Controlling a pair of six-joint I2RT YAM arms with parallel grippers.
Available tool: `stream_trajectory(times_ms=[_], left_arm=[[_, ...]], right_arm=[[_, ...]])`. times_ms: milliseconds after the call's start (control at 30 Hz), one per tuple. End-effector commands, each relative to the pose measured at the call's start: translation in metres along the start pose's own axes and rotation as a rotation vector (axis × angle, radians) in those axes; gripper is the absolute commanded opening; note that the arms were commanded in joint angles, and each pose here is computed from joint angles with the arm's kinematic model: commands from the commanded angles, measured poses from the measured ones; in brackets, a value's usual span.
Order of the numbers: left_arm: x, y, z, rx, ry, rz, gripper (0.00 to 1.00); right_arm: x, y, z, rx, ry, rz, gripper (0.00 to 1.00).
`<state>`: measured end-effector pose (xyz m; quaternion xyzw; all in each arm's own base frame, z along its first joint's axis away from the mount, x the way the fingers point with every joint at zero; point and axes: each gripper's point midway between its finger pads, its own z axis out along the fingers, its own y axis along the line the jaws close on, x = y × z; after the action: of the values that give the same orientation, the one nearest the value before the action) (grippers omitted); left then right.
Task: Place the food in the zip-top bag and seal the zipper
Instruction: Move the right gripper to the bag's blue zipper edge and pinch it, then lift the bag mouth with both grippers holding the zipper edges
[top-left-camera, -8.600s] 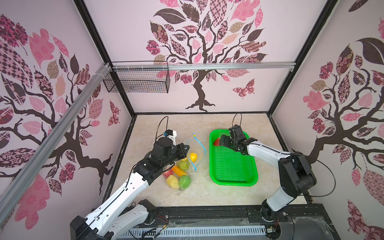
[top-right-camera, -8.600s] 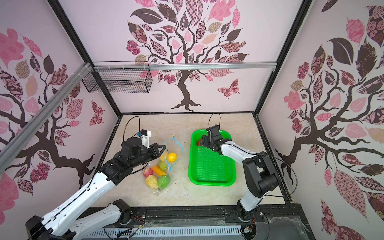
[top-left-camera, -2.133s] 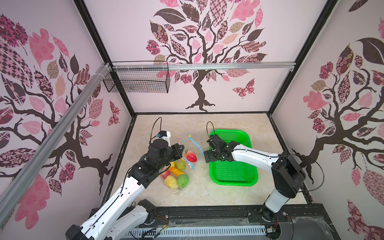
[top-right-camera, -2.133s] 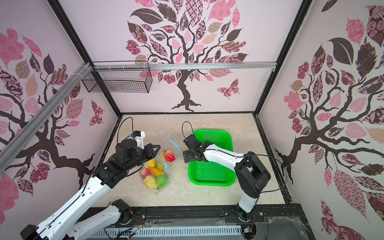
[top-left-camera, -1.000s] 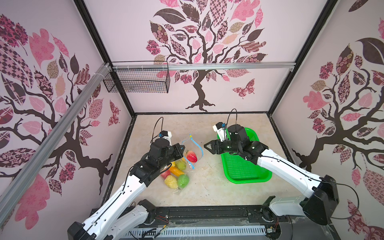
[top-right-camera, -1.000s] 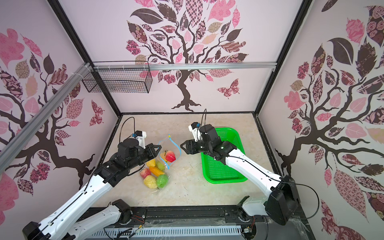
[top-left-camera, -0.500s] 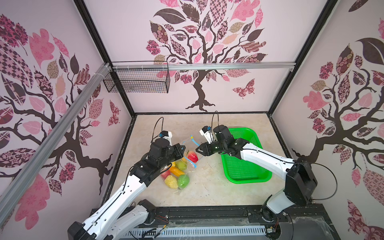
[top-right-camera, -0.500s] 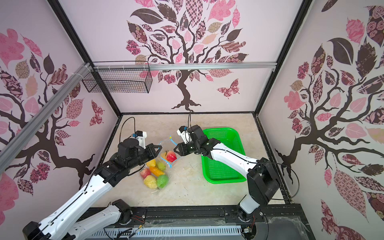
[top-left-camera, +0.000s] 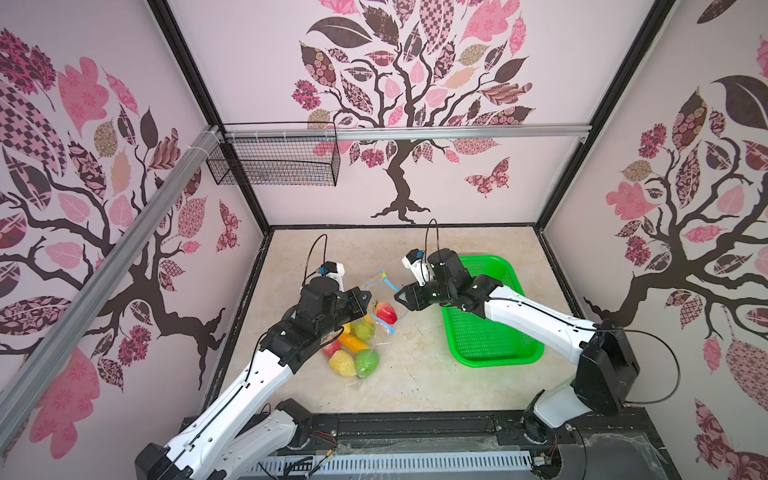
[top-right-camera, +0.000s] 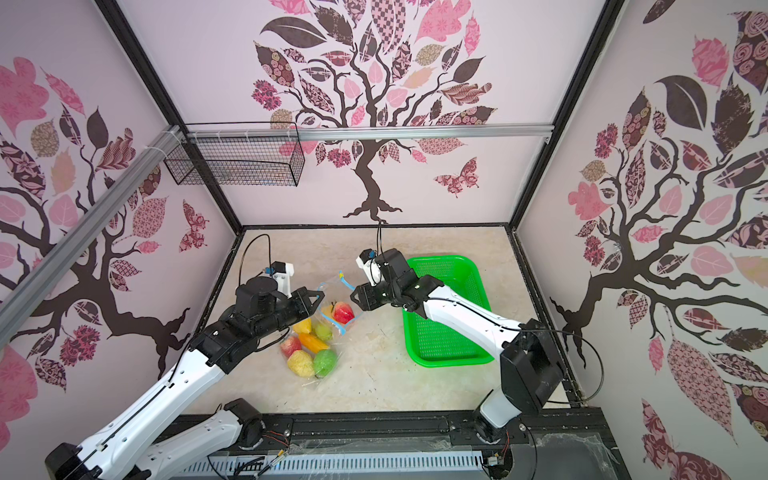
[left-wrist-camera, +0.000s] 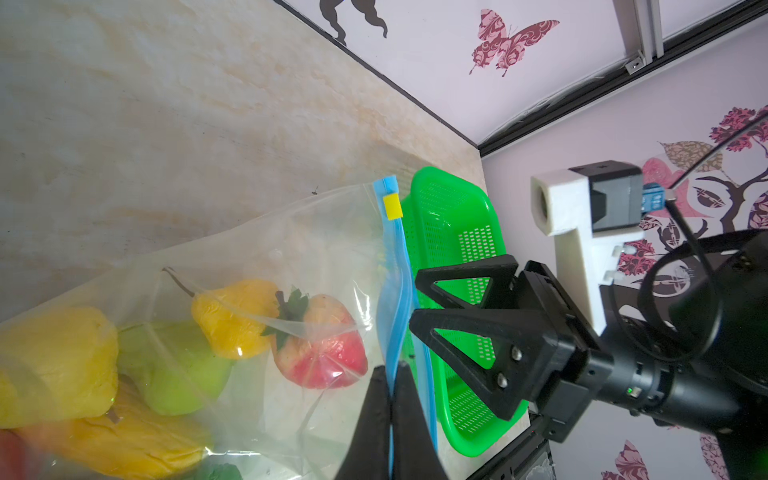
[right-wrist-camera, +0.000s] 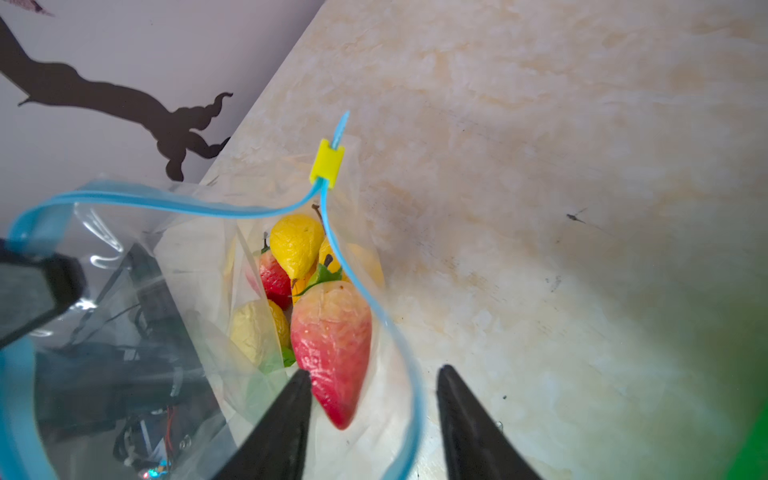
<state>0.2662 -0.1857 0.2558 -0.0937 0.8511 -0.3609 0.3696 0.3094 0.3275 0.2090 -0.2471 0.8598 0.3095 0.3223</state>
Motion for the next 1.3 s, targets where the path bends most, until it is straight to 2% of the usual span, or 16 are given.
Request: stream_trajectory(times_ms=[0,167,267,467,533,567,933,1133,1267], left_arm=[[0.002,0.004,0.002,0.001,0.0,0.001,0.0],[0.003,0.003,0.002,0.006,0.003,0.002,0.0],[0.001,0.001,0.0,0.013,-0.002,0.002,0.0],[0.001,0.0,0.0,0.014,-0.001,0.002,0.0],[0.001,-0.001,0.0,0.018,0.0,0.004,0.0],[0.0,-0.001,0.001,0.02,-0.003,0.003,0.0],[-0.011,-0.021,-0.008,0.07,-0.019,0.021,0.0],[-0.028,-0.055,-0.026,0.161,-0.06,0.024,0.0],[-0.032,-0.085,-0.041,0.217,-0.105,0.065,0.0]], right_arm=[[-0.021,-0.007,-0.023,0.088,-0.069,-0.042,0.66],[-0.01,-0.004,0.0,0.026,-0.009,-0.002,0.74],[-0.005,0.0,0.015,-0.018,0.022,0.025,0.69],[0.0,0.009,0.029,-0.095,0.065,0.05,0.27],[-0.004,0.012,0.026,-0.1,0.053,0.042,0.04],[-0.008,0.014,0.023,-0.103,0.039,0.036,0.0],[-0.048,0.037,-0.017,-0.135,-0.064,-0.037,0.0],[-0.097,0.057,-0.059,-0.125,-0.177,-0.146,0.0],[-0.12,0.07,-0.078,-0.133,-0.213,-0.203,0.0]])
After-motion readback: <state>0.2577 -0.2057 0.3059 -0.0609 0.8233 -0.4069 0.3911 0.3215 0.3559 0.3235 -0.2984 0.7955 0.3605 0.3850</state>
